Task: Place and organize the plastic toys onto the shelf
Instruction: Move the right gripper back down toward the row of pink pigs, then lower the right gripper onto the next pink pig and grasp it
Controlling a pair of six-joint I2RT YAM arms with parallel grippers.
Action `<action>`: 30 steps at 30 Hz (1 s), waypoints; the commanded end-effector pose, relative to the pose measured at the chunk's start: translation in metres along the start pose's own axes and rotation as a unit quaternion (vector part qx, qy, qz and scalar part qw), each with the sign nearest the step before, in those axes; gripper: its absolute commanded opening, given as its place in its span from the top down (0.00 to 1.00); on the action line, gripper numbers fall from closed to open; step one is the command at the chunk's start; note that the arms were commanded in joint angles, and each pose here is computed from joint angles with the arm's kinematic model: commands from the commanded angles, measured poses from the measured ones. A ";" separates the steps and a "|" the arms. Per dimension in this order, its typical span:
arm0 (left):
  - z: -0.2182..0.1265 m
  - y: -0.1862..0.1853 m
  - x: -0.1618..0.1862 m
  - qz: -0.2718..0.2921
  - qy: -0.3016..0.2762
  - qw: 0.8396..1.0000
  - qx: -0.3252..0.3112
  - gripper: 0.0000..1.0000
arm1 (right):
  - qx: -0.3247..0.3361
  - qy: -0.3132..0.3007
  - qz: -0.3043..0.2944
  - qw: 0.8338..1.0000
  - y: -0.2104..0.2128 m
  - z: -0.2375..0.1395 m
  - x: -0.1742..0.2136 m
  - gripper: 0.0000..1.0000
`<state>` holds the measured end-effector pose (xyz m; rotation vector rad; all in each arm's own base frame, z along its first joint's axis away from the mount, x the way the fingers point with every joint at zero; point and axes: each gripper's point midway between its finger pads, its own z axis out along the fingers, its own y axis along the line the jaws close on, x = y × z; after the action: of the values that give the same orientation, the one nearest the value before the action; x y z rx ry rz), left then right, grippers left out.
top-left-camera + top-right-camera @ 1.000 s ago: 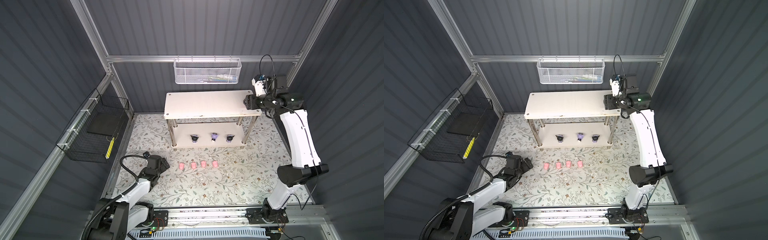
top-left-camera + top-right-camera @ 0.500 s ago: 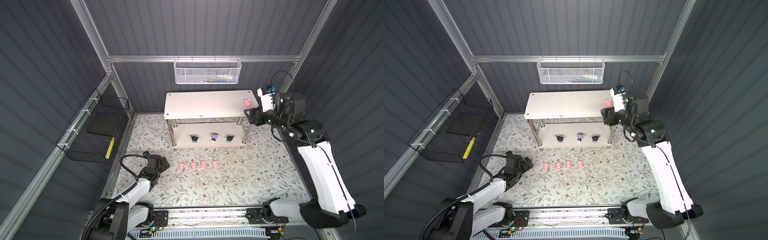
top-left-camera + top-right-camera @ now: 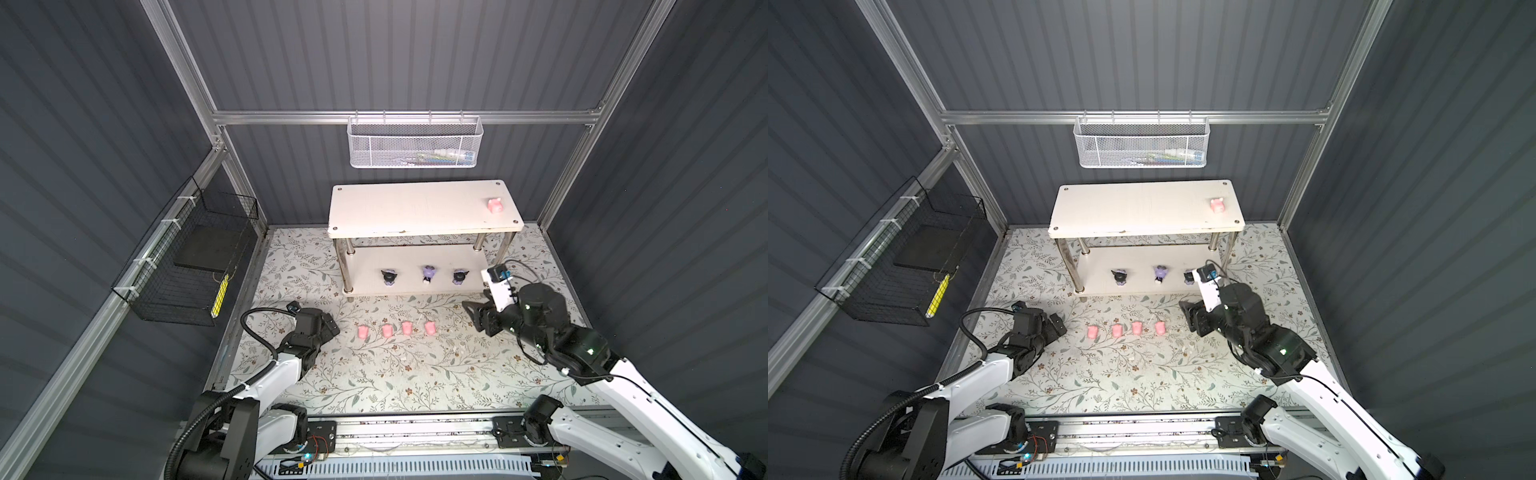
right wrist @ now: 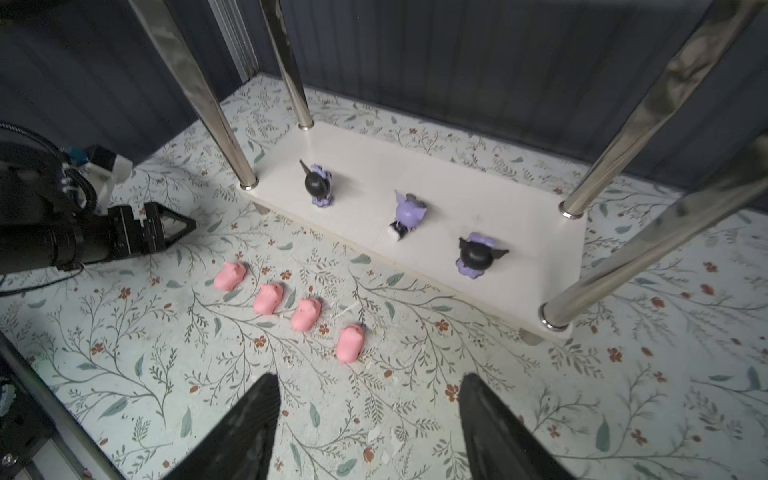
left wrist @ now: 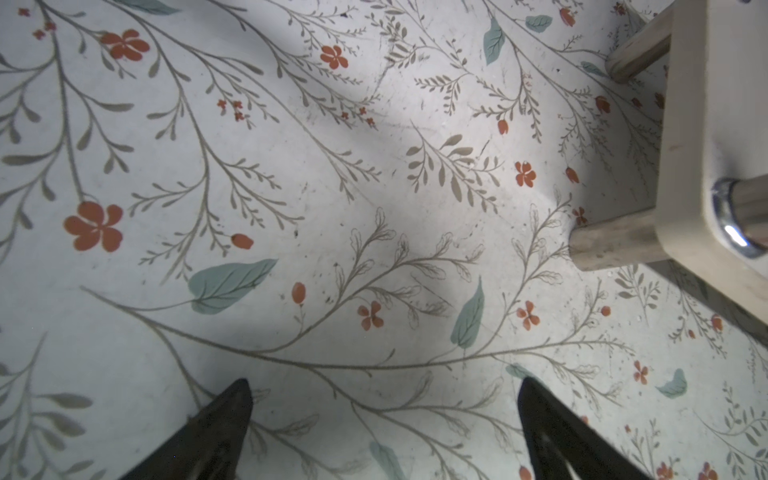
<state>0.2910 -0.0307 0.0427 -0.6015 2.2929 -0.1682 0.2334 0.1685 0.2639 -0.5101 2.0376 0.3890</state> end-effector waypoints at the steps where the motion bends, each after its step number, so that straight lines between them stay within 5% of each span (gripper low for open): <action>1: -0.004 -0.005 -0.012 0.002 -0.013 1.000 0.002 0.00 | 0.003 -0.022 0.037 0.999 0.005 0.007 0.005 0.30; 11: -0.006 0.001 -0.008 0.001 -0.014 1.000 -0.005 0.00 | -0.036 0.020 0.102 0.994 0.039 0.062 0.069 0.30; 30: -0.003 0.002 -0.006 0.006 -0.010 1.000 -0.009 0.00 | 0.027 0.147 0.139 0.979 0.056 0.158 0.130 0.31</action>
<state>0.2920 -0.0295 0.0489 -0.6032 2.2727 -0.1684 0.2527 0.2581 0.0713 -0.3072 2.4374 0.4466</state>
